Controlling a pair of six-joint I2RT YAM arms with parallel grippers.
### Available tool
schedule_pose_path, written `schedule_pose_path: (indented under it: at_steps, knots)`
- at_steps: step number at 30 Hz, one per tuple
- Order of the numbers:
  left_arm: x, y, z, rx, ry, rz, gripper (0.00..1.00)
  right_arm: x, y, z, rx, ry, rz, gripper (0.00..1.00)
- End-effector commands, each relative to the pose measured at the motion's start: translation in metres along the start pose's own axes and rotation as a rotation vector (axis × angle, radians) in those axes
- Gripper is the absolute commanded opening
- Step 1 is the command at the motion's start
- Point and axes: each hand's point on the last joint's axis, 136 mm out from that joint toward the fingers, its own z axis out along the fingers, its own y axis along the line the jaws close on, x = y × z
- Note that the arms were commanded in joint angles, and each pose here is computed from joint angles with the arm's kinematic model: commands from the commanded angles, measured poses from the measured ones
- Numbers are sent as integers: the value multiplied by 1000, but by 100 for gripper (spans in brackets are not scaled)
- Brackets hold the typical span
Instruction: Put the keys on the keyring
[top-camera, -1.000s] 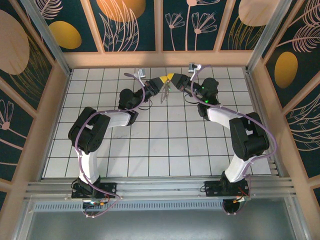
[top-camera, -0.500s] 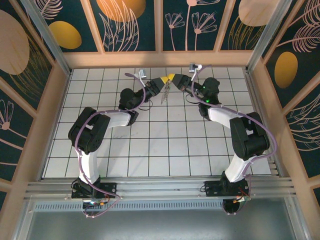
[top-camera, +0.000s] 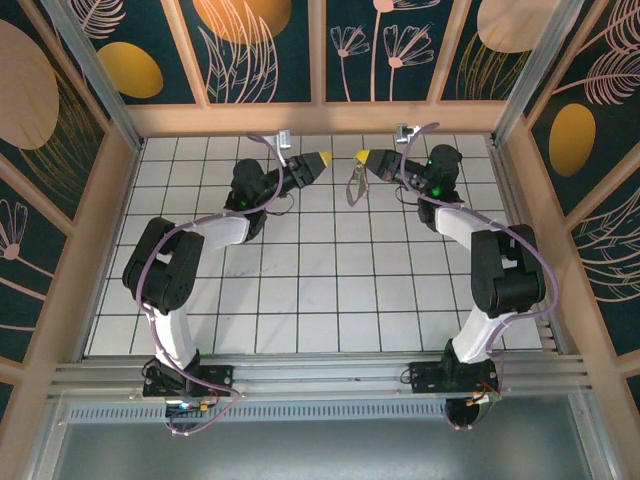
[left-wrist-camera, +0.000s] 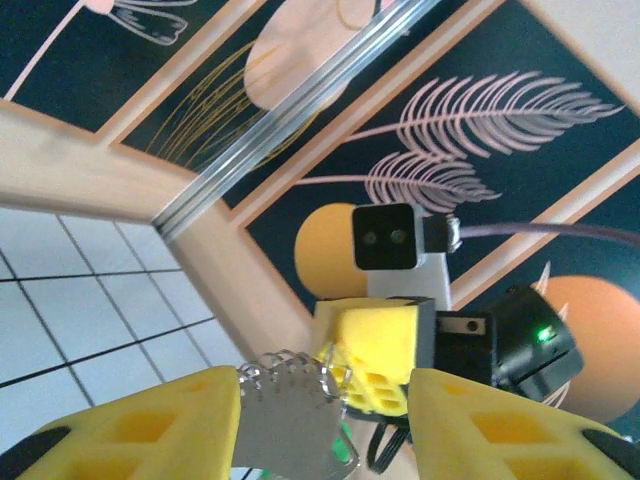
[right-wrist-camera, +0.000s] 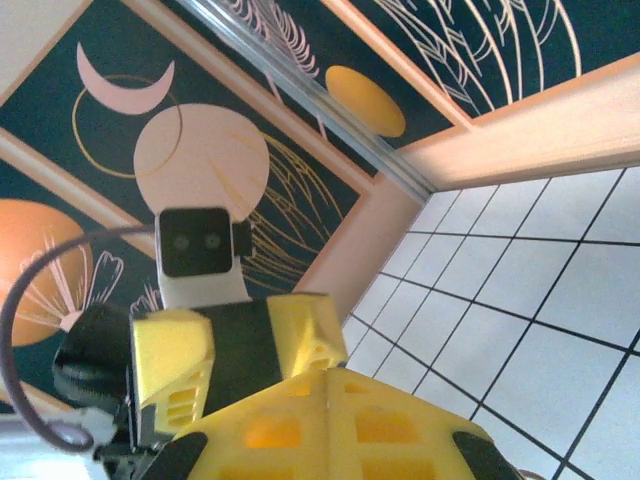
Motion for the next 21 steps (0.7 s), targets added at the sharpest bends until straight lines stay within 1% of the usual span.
schedule_pose_path:
  at_steps: [1,4,8,21]
  knots:
    - [10,-3,9,19,129,97,50,3,18,3,-80,100,-93,0]
    - [16,-6,13,49,186,114,50,9,23,5,-115,155,-102,0]
    - [21,-10,16,85,237,118,50,11,27,9,-125,176,-108,0]
    - [31,-13,17,134,257,91,43,14,35,20,-141,176,-98,0]
